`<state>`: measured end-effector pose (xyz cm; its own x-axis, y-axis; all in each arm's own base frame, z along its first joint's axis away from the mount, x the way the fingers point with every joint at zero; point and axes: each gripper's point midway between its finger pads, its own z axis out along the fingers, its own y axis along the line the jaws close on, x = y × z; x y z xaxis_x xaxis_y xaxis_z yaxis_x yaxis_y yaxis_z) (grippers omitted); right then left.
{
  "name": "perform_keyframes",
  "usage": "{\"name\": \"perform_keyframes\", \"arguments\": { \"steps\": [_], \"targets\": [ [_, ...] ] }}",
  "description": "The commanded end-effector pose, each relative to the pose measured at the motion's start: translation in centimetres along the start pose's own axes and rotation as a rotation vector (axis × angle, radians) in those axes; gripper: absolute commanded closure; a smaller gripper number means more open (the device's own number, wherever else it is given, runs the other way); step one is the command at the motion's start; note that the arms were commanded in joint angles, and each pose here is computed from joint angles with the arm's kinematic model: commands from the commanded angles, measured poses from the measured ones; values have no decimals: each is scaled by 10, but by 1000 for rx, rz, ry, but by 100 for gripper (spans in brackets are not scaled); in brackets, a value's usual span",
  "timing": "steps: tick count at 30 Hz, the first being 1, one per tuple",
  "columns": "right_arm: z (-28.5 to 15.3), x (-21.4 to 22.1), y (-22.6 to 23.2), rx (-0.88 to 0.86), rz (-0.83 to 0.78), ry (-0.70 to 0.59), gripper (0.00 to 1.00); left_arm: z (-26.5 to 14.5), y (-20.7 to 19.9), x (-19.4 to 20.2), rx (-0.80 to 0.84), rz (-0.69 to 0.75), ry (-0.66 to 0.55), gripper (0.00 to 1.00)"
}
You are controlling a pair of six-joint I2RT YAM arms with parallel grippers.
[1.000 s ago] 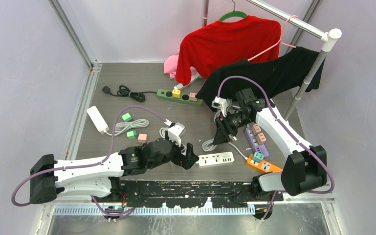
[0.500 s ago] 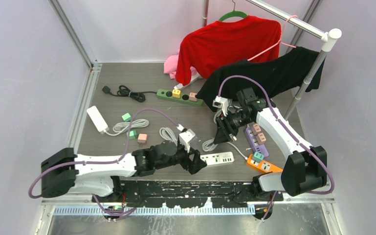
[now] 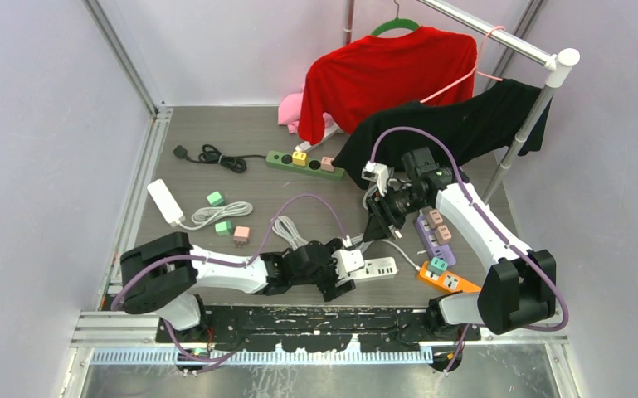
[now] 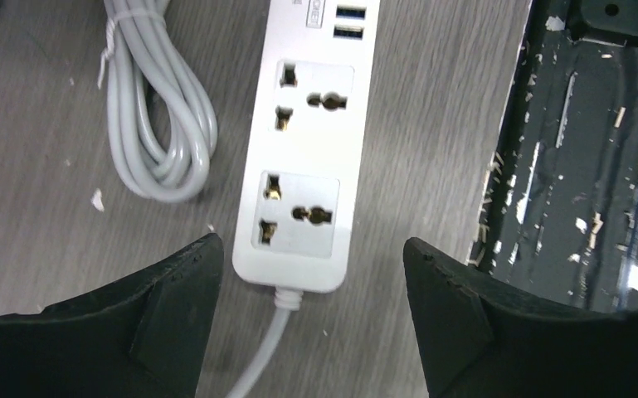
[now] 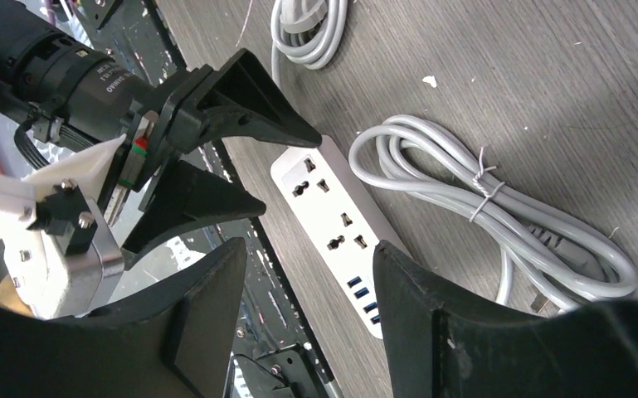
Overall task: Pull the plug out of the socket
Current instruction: Pick up the socket from the center of the board.
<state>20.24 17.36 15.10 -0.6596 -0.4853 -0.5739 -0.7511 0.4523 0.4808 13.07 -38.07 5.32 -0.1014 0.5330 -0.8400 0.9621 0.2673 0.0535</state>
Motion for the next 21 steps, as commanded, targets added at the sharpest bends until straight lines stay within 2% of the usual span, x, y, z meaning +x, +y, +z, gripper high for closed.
{"name": "perform_keyframes", "arguments": {
  "steps": [1, 5, 13, 16, 17, 18, 19, 21],
  "targets": [
    [-8, -12, 3, 19, -39, -49, 37, 11, 2, -35, 9, 118, -125, 21],
    [-8, -13, 3, 19, -42, -51, 37, 23, 4, -25, -4, 92, -89, 23],
    [-8, -13, 3, 18, -41, -52, 37, 30, 4, -16, -6, 64, -65, 38],
    [-8, -12, 3, 18, -39, -50, 37, 28, 8, -16, -28, 62, -66, 57],
    [-8, -12, 3, 17, -40, -51, 37, 26, 9, -17, -38, 61, -67, 68],
    [-8, -12, 3, 16, -39, -51, 37, 24, 12, -18, -56, 60, -72, 87],
    [-8, -13, 3, 16, -40, -52, 37, 22, 14, -18, -66, 59, -74, 97],
    [-8, -13, 4, 16, -40, -52, 37, 14, 17, -19, -82, 59, -84, 100]
  ]
}}
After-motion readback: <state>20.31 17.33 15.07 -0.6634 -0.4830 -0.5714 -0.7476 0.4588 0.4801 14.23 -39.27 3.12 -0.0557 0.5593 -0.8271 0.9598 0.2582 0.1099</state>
